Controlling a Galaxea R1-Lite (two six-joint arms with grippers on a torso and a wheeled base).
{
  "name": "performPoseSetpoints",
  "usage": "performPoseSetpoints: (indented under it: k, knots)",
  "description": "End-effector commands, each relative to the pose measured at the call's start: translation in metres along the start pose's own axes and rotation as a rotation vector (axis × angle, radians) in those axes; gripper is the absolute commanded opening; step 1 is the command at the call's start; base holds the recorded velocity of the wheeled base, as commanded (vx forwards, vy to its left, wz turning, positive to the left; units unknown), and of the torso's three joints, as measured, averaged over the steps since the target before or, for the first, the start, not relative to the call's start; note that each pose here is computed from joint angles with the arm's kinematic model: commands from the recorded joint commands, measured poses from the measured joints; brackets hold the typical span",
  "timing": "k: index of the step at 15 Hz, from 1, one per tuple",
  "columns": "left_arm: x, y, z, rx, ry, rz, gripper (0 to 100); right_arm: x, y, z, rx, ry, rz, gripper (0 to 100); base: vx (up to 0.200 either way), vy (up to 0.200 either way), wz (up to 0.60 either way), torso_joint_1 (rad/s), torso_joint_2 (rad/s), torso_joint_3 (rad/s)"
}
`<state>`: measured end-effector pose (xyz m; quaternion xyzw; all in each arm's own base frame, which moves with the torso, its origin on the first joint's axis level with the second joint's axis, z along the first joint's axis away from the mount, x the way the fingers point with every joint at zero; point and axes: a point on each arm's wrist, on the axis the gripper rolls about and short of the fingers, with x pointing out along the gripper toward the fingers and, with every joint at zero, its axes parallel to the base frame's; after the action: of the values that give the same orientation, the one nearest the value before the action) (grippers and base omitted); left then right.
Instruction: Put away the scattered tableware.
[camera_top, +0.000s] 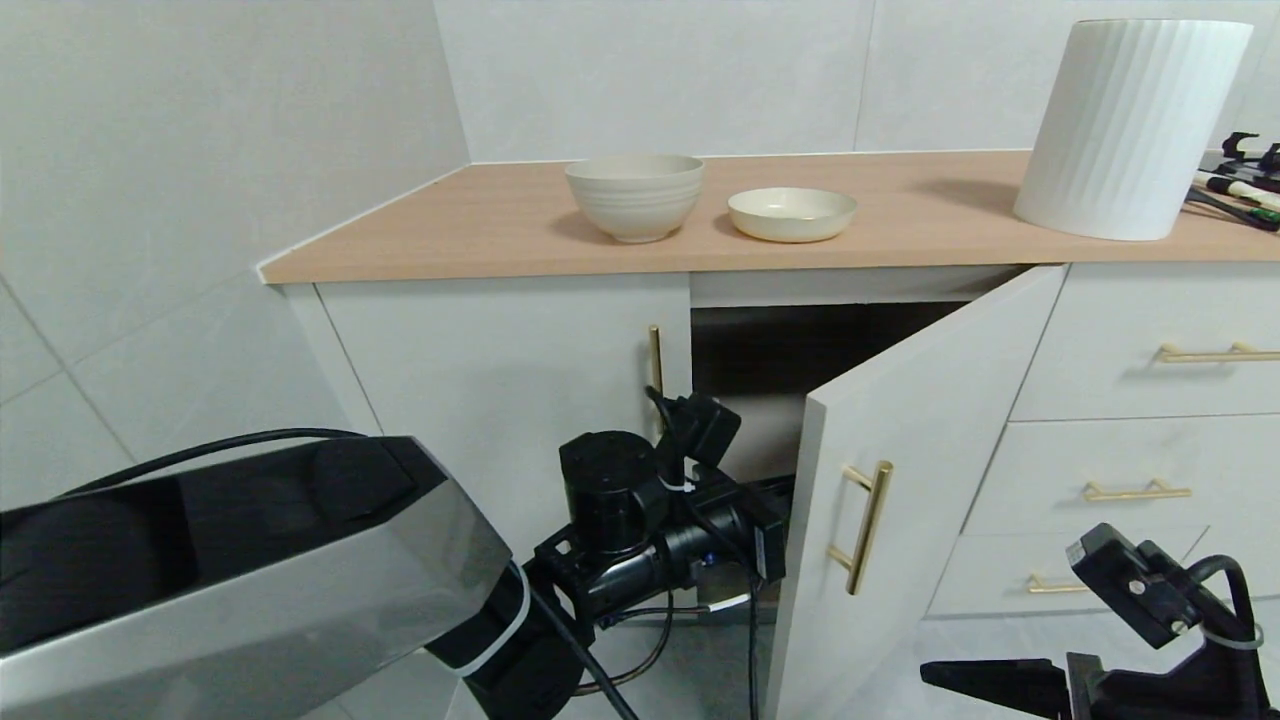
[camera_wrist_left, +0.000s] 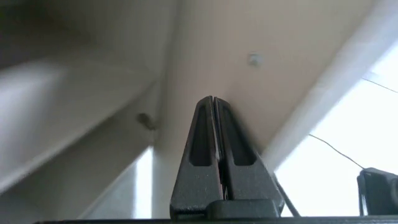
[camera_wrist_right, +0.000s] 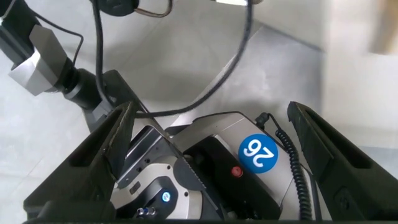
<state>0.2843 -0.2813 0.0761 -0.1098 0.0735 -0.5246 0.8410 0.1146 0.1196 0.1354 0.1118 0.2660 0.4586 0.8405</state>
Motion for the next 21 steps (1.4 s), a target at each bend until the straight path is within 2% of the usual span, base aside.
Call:
performPoseSetpoints:
  k: [1,8,10,11,12,13,15,16,17,18,21]
  knots:
    - [0.009,0.004,-0.002,0.0,-0.002,-0.002,0,0.0,0.0,0.0,0.001,0.002,0.0,100,0.0,0.0,0.0,0.0,0.0,0.0]
    - [0.024,0.009,-0.004,0.006,-0.016,-0.008,0,0.002,0.0,-0.001,0.002,0.012,0.004,100,0.0,0.0,0.0,0.0,0.0,0.0]
    - [0.027,0.007,-0.002,0.005,-0.008,-0.012,0,0.002,0.002,-0.002,-0.004,0.016,0.018,100,0.0,0.0,0.0,0.0,0.0,0.0]
    - [0.03,-0.002,-0.003,0.007,-0.007,-0.034,0,0.001,0.004,-0.002,-0.007,0.017,0.027,100,0.0,0.0,0.0,0.0,0.0,0.0]
    - [0.034,-0.022,-0.005,0.012,-0.002,-0.08,0,-0.001,0.006,-0.007,-0.013,0.026,0.042,100,0.0,0.0,0.0,0.0,0.0,0.0]
    - [0.037,-0.051,-0.007,0.015,0.006,-0.135,0,-0.004,0.011,-0.01,-0.026,0.033,0.075,100,0.0,0.0,0.0,0.0,0.0,0.0]
    - [0.031,-0.095,-0.016,0.015,0.041,-0.227,0,-0.013,0.02,-0.019,-0.057,0.06,0.172,100,0.0,0.0,0.0,0.0,0.0,0.0]
    - [0.027,-0.102,-0.018,0.014,0.055,-0.241,0,-0.017,0.022,-0.022,-0.082,0.072,0.215,100,0.0,0.0,0.0,0.0,0.0,0.0]
    - [0.026,-0.102,-0.017,0.013,0.053,-0.24,0,-0.018,0.022,-0.023,-0.095,0.076,0.226,100,0.0,0.0,0.0,0.0,0.0,0.0]
    - [0.026,-0.089,-0.014,0.013,0.045,-0.209,0,-0.017,0.022,-0.022,-0.098,0.075,0.224,100,0.0,0.0,0.0,0.0,0.0,0.0]
    - [0.02,-0.072,-0.001,0.015,0.016,-0.162,0,-0.016,0.022,-0.018,-0.096,0.054,0.206,100,0.0,0.0,0.0,0.0,0.0,0.0]
